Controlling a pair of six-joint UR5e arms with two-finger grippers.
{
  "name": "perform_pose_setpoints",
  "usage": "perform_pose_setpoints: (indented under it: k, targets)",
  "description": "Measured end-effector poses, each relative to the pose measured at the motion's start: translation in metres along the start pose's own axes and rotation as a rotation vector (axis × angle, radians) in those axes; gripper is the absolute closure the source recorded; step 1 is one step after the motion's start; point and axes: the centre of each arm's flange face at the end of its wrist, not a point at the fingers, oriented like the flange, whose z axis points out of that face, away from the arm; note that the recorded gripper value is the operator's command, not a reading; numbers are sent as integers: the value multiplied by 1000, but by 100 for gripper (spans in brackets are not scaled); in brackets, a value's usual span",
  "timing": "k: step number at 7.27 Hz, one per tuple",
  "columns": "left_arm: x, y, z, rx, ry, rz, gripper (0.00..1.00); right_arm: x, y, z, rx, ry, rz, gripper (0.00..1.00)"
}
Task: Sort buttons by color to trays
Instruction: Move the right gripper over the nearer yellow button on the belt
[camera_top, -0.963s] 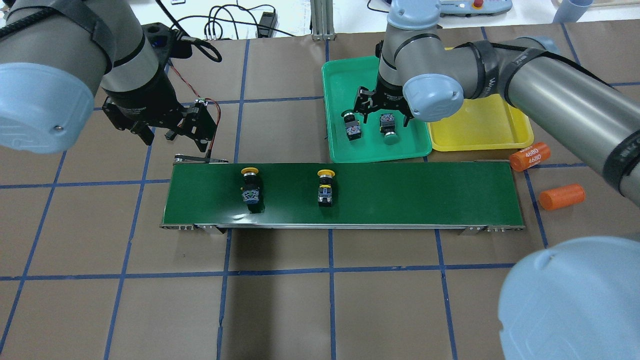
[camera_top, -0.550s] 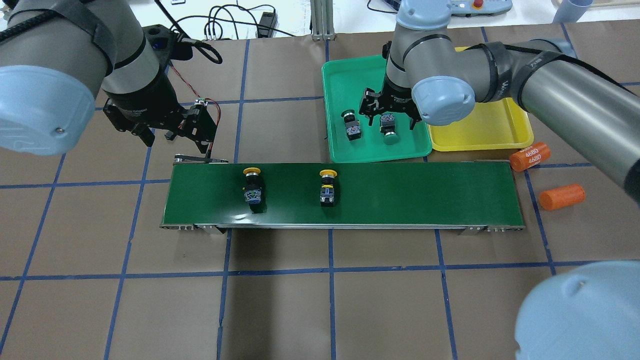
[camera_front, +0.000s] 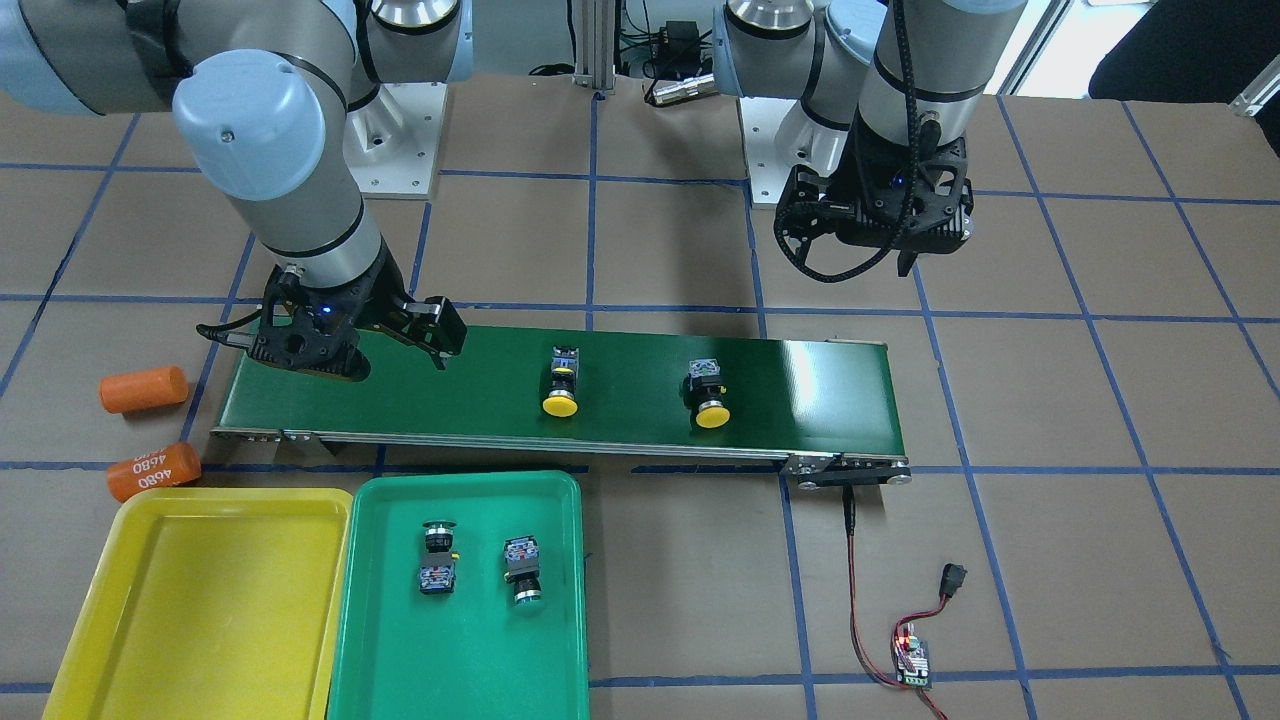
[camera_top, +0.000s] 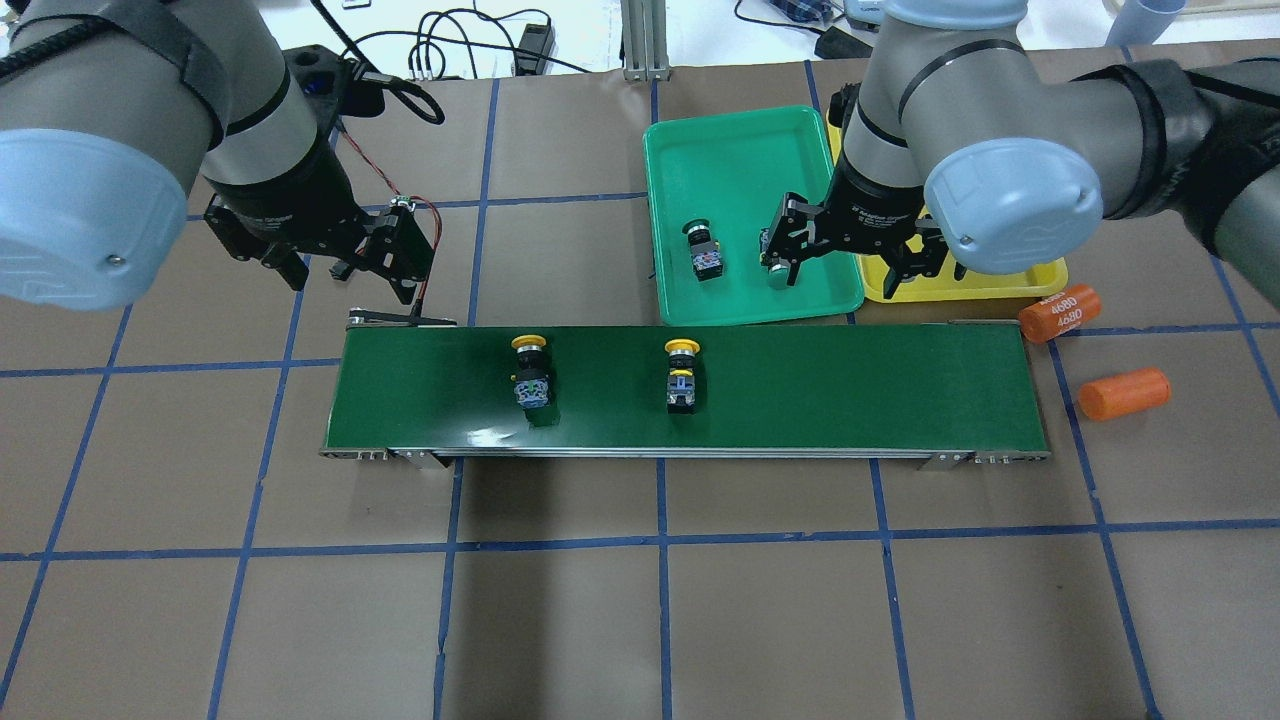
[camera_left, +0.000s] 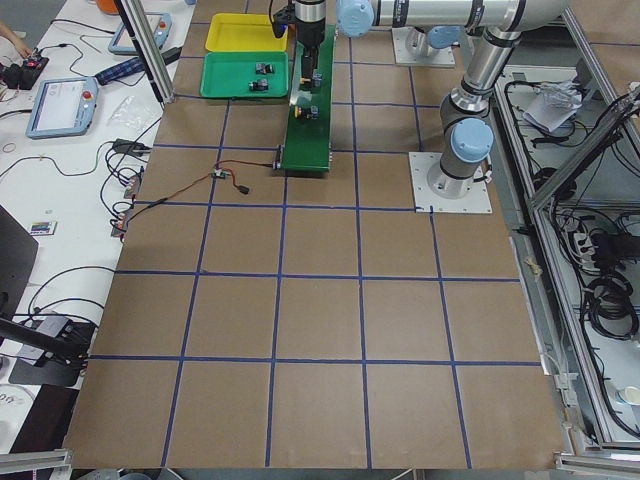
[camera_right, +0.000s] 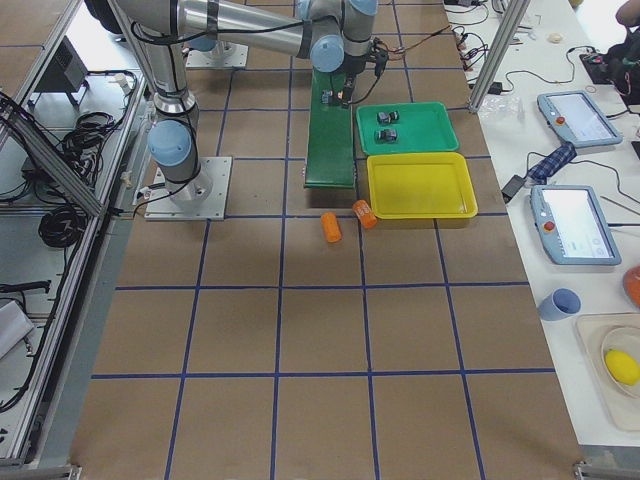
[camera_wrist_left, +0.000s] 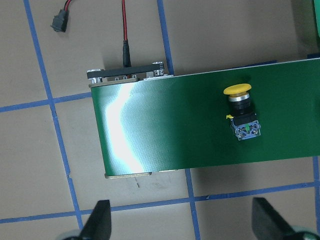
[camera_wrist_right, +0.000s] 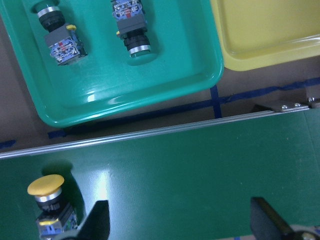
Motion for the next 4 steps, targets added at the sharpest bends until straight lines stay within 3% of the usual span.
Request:
perform_pose_setpoints:
  k: [2,4]
  targets:
    - [0,-1,-5,8,-1,1,0,2,27,-37,39,-4,-6,0]
    - [-3,-1,-10,15,1,5,0,8,51,-44,-3,7,0,0]
